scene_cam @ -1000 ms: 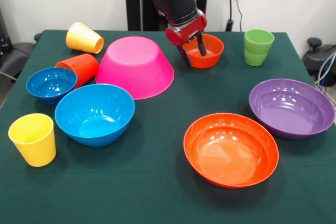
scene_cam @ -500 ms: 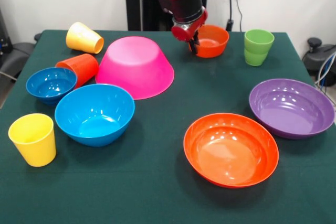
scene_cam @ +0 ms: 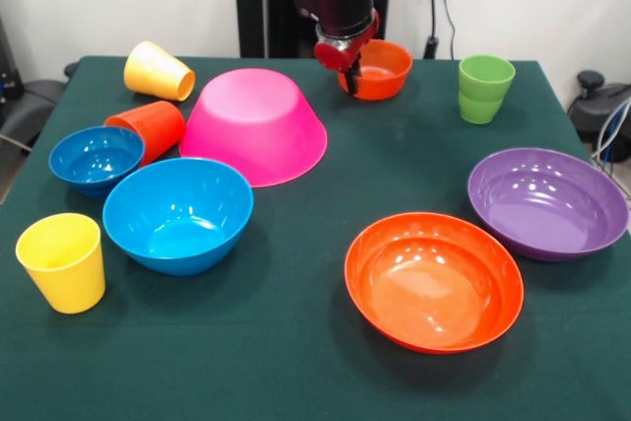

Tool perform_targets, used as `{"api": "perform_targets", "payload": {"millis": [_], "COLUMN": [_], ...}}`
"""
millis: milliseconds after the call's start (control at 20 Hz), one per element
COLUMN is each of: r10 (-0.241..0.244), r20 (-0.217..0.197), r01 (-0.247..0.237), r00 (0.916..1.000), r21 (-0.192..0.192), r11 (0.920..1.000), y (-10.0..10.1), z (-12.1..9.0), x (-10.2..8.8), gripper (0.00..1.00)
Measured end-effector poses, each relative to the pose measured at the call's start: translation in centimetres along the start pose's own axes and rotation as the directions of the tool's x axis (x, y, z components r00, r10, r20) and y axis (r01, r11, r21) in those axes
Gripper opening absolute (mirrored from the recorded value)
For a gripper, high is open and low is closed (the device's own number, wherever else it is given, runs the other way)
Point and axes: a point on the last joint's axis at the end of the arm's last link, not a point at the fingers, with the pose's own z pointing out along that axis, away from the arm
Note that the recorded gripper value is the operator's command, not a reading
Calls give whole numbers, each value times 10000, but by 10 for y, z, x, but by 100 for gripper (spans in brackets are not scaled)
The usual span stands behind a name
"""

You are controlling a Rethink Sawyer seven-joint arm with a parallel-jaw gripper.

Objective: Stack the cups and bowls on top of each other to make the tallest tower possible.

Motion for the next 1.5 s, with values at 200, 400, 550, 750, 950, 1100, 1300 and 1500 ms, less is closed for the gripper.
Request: {"api": "perform_targets", "payload": {"millis": [200,400,550,750,950,1100,1300,1500], "r10": [-23,-70,-175,-343,-496,-615,-657,-636], "r20": [-239,-346,-503,-548,-603,-757,-903,-1059], "r01": [24,75,193,389,565,718,798,827], "r00": [9997,9994,9986,9979,9969,9952,9937,9923], "r21": [37,141,361,850,1191,1429,1619,1870], "r11": [10000,9999,9992,9956,9913,9871,9836,9789], "y": [0,-4,-10,-23,-33,-40,-48,-70], "z": [-2,-9,-25,-62,-101,-137,-166,-195], "x": [6,8,10,7,7,11,17,27], "gripper": [0,0,0,0,0,0,0,0]}}
